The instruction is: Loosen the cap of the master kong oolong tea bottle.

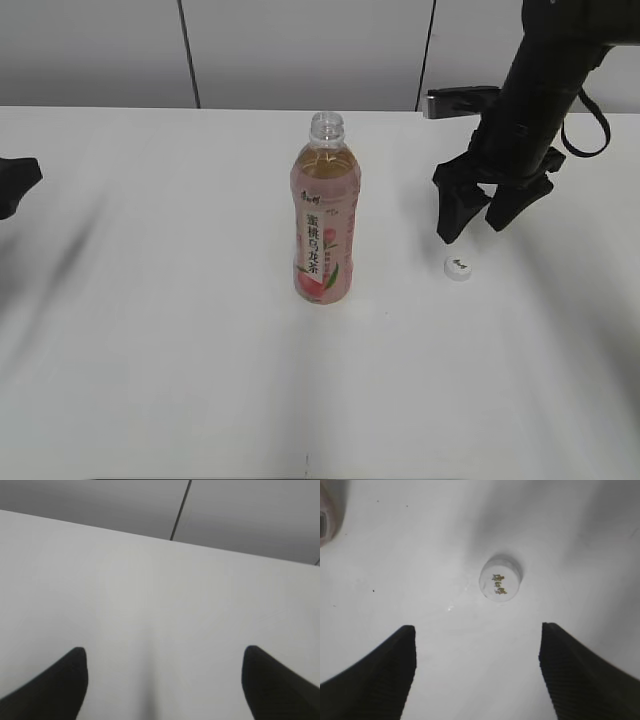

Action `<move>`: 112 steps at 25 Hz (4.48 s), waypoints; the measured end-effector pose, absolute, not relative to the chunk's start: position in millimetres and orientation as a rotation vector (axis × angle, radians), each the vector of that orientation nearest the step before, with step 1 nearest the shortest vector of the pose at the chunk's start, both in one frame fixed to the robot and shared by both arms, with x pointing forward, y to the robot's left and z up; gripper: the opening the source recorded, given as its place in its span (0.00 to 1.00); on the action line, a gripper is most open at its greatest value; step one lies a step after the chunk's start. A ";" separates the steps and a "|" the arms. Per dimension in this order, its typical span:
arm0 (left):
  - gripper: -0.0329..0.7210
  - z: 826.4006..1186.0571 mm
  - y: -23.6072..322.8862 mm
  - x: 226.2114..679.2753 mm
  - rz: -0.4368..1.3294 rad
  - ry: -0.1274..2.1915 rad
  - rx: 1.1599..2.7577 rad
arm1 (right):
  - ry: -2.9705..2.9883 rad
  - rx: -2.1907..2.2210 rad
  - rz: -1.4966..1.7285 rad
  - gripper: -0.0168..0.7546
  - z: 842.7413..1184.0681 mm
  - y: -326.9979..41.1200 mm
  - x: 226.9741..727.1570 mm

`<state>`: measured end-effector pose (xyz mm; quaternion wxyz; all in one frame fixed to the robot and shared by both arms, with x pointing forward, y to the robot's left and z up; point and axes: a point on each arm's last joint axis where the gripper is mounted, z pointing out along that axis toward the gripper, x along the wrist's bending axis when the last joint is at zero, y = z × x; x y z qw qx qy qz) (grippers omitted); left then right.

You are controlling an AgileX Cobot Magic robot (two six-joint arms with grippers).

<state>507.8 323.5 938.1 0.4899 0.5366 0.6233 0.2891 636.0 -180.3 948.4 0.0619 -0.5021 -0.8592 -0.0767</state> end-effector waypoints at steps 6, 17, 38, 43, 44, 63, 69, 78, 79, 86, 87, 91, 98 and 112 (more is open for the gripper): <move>0.73 961.7 306.9 494.1 0.739 1.425 1.493 | -2.528 -1.512 -0.247 0.77 949.5 -176.5 632.1; 0.73 1011.5 317.3 449.7 0.918 1.615 1.457 | -2.535 -1.499 -0.272 0.77 973.1 -177.4 624.4; 0.69 1069.2 305.2 372.2 0.795 1.844 1.520 | -2.538 -1.595 -0.353 0.69 1007.0 -195.5 555.9; 0.69 1069.8 307.2 337.6 0.758 1.902 1.585 | -2.572 -1.615 -0.435 0.69 1029.2 -201.7 532.1; 0.69 1069.9 307.2 331.2 0.754 1.901 1.603 | -2.584 -1.618 -0.461 0.69 1036.9 -202.8 527.7; 0.63 1073.2 306.9 251.5 0.916 1.612 1.529 | -2.721 -1.800 -0.602 0.64 1090.8 -253.8 375.1; 0.60 1073.7 307.7 238.2 0.946 1.537 1.490 | -2.831 -1.843 -0.740 0.62 1074.0 -275.3 311.2; 0.59 1073.0 308.7 226.6 0.977 1.489 1.445 | -2.918 -1.926 -1.204 0.62 1052.8 -292.7 255.8; 0.59 1073.0 308.7 226.6 0.977 1.489 1.445 | -2.916 -1.935 -1.274 0.62 1052.5 -294.1 251.0; 0.59 1073.1 308.7 226.7 0.977 1.488 1.445 | -2.909 -1.963 -1.546 0.62 1052.2 -301.0 229.1; 0.58 1073.0 308.7 226.4 0.977 1.489 1.444 | -2.903 -1.968 -1.546 0.62 1051.9 -300.9 229.2; 0.58 1073.0 308.7 226.4 0.977 1.489 1.445 | -2.878 -1.997 -1.558 0.62 1052.3 -301.5 229.6; 0.58 1073.0 308.7 226.4 0.978 1.488 1.444 | -2.873 -2.004 -1.559 0.62 1052.4 -301.7 229.7; 0.56 1073.0 308.1 226.0 1.010 1.533 1.410 | -2.701 -2.486 -1.433 0.62 1052.8 -299.2 229.8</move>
